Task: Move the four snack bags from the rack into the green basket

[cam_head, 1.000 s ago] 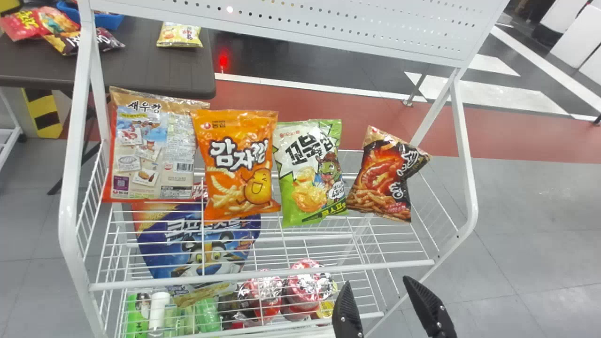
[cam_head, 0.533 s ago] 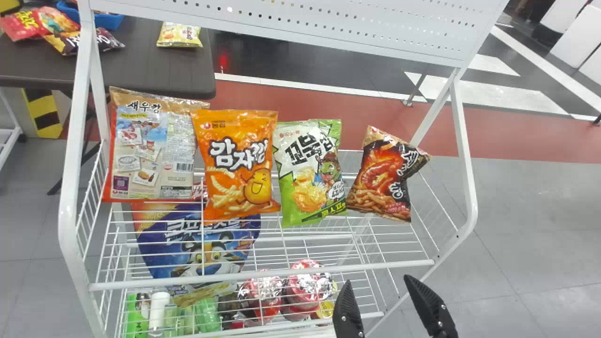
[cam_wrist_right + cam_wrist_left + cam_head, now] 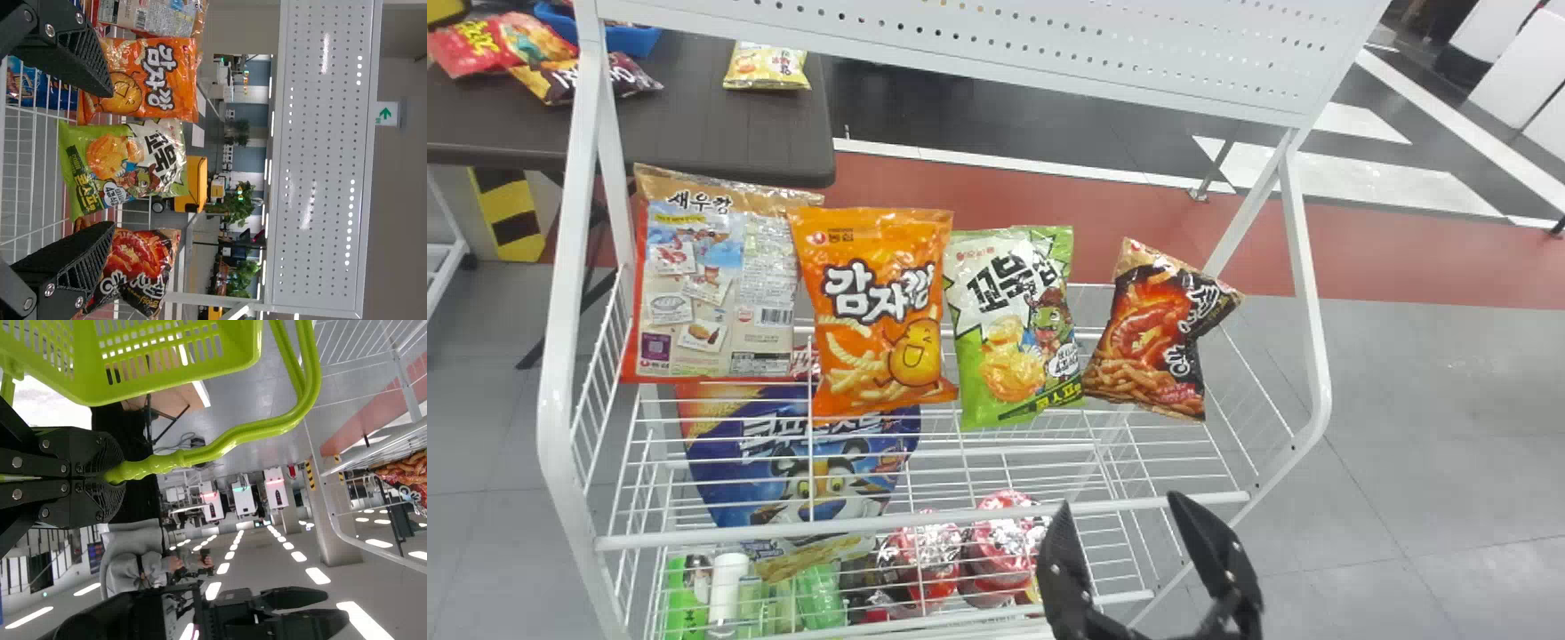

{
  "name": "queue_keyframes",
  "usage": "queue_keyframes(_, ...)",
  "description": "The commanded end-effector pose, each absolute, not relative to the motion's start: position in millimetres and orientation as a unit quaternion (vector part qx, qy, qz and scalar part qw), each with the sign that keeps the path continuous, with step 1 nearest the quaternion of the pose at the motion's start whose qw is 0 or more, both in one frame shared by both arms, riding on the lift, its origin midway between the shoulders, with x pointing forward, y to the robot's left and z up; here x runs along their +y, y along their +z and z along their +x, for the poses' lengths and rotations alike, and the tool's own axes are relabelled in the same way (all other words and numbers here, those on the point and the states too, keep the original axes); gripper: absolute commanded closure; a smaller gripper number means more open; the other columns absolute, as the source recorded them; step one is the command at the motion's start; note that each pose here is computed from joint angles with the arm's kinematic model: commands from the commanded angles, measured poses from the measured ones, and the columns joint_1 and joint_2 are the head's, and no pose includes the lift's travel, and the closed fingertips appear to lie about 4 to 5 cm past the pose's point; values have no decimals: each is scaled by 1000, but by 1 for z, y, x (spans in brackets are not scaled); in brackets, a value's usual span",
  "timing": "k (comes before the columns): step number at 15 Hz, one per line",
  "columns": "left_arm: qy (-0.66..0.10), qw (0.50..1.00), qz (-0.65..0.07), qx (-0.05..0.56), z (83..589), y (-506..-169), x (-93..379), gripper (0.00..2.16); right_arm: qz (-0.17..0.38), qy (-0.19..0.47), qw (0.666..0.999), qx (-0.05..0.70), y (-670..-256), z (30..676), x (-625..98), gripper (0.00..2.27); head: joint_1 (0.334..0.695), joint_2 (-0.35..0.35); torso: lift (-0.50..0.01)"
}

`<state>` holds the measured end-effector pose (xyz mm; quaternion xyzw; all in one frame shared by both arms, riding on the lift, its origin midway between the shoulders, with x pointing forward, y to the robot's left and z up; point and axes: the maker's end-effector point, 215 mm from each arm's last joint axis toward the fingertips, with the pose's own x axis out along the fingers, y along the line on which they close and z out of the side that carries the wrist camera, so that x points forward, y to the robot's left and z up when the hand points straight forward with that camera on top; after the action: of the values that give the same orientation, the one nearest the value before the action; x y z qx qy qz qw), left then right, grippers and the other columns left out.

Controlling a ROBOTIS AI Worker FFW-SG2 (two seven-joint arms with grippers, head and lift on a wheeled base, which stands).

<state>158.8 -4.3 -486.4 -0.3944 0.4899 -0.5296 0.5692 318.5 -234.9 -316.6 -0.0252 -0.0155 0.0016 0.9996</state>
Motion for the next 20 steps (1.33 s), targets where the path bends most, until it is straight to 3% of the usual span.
queue_keyframes(1, -533, 567, -388, 494, 157, -488, -10, 2081, -21, 22, 999, -13, -327, 354, -218, 134, 695, -350, 0)
queue_keyframes(4, -534, 563, -385, 499, 155, -491, -15, 2081, -8, 74, 996, 44, -363, 413, -176, 140, 695, -350, 0)
queue_keyframes(8, -541, 558, -379, 503, 155, -492, -23, 2081, 6, 129, 989, 71, -377, 476, -120, 140, 695, -346, 0)
queue_keyframes(15, -539, 558, -377, 505, 160, -492, -18, 2081, 21, 196, 979, 56, -365, 547, -32, 144, 695, -126, 0)
queue_keyframes(20, -541, 562, -377, 499, 169, -491, -13, 2078, 40, 224, 973, 46, -344, 585, -2, 164, 695, -55, 0)
